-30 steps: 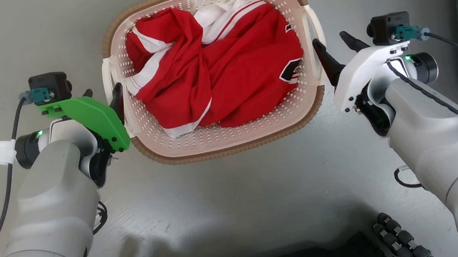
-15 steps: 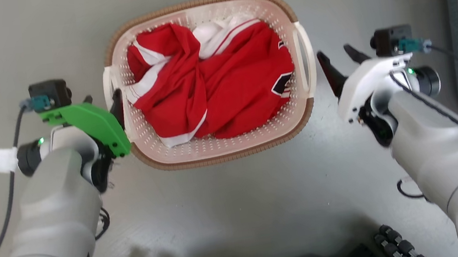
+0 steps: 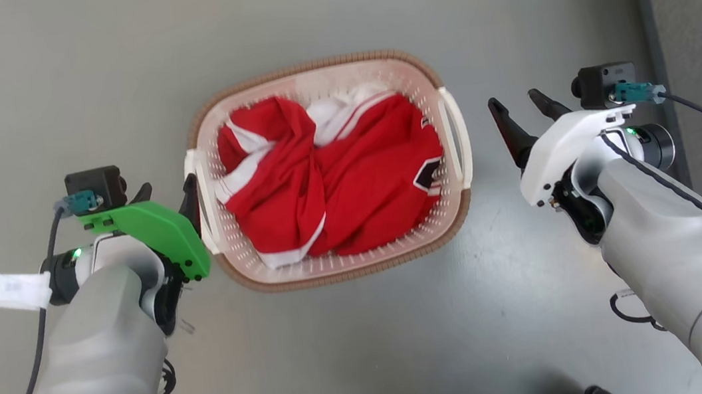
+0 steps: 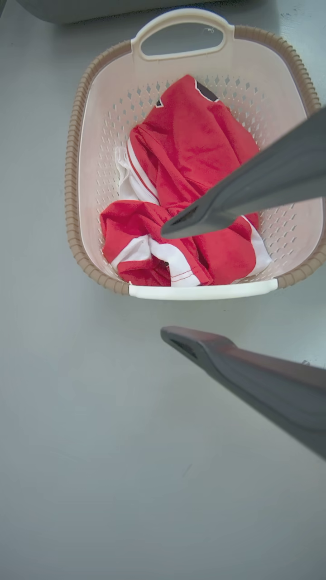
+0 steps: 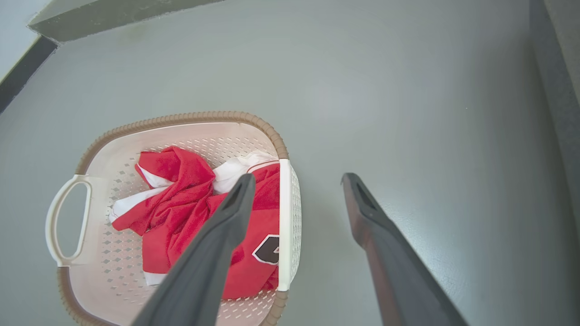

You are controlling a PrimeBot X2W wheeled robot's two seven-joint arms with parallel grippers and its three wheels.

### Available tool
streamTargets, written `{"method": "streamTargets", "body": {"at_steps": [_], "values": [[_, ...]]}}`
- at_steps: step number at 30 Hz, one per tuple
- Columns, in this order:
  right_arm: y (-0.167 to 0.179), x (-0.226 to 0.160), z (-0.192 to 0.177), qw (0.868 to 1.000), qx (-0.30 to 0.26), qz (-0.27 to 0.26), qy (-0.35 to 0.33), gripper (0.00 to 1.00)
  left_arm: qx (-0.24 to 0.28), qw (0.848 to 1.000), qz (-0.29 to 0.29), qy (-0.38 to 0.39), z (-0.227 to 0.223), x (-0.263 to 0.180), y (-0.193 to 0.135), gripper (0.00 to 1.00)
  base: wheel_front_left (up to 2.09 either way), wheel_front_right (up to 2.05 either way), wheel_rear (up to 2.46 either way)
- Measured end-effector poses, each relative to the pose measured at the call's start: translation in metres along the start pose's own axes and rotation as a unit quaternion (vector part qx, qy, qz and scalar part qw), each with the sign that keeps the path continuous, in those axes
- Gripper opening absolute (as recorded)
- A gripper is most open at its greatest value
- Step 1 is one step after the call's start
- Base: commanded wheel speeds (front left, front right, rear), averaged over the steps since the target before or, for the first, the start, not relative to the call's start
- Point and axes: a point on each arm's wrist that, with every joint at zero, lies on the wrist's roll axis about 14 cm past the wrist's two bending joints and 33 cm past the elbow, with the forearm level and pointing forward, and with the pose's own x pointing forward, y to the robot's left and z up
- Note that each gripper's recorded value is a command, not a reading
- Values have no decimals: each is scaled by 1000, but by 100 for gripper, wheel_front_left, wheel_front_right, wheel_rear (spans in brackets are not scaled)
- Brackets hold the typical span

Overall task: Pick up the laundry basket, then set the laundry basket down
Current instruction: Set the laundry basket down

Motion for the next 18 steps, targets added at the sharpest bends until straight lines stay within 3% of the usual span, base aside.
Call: {"method": "streamTargets", "body": {"at_steps": [18], "values": [[4, -69, 87, 988, 18, -6, -152, 100, 52, 991, -31, -120, 72, -59, -37, 100, 0, 0, 0]]}}
